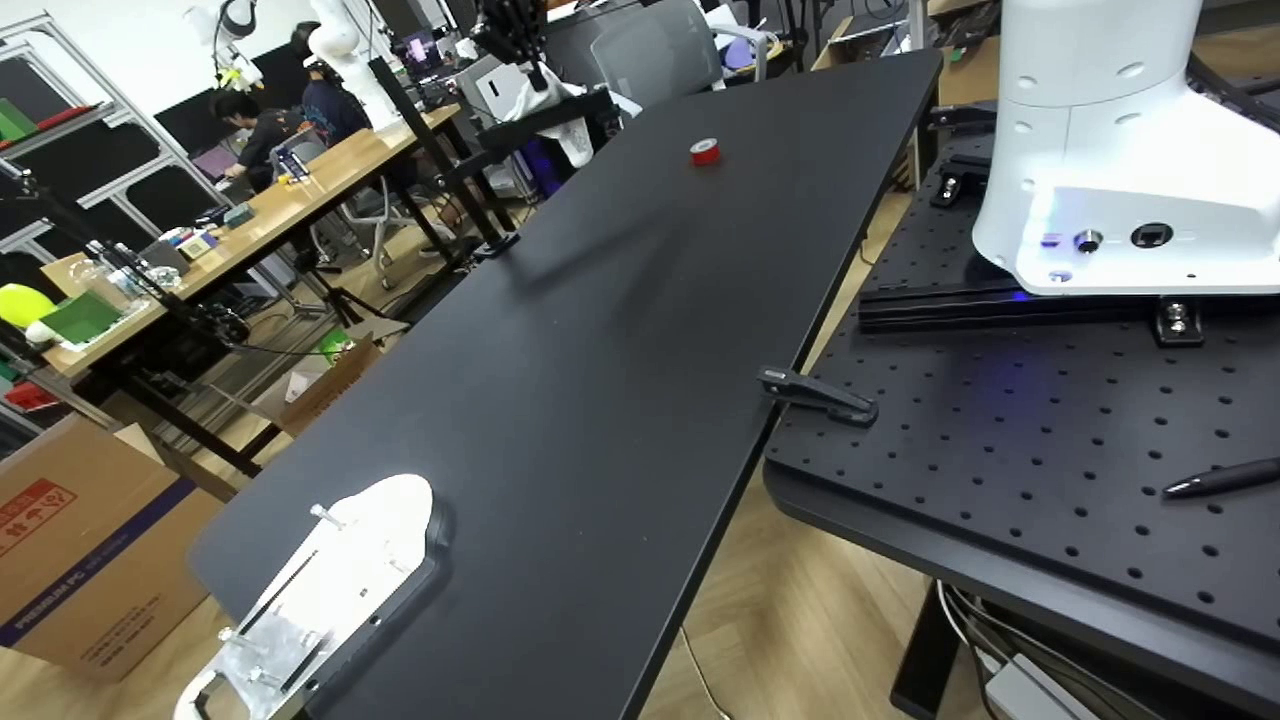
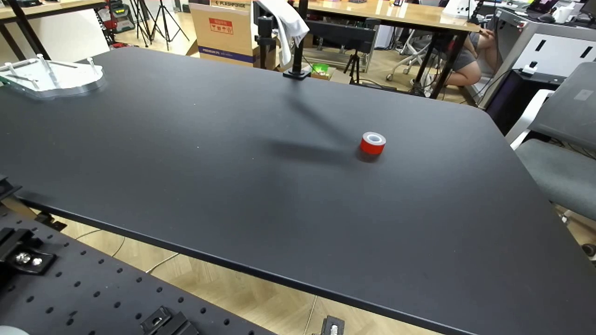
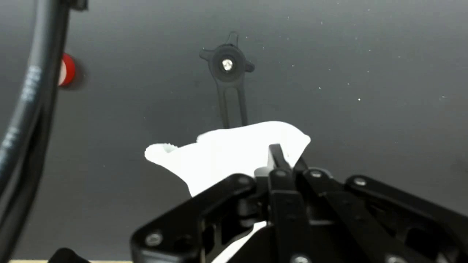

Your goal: Hang the white cloth on the black stand

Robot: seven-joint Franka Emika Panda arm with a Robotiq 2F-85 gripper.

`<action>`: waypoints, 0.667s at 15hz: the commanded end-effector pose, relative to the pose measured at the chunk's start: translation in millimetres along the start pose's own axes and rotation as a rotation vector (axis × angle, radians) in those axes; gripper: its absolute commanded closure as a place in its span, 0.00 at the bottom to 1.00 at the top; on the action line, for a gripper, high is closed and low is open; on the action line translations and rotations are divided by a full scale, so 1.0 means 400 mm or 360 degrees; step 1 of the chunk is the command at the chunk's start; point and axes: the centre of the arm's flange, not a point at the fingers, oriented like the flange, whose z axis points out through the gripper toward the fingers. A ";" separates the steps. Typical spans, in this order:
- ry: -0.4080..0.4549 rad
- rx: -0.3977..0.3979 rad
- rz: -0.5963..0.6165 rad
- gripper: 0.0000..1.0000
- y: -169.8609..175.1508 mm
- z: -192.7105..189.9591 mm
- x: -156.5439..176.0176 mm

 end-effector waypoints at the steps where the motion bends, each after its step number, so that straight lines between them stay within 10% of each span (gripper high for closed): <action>1: -0.0098 0.0025 0.0087 0.99 0.068 0.049 -0.035; 10: -0.0065 -0.0018 0.0071 0.99 0.071 0.048 -0.027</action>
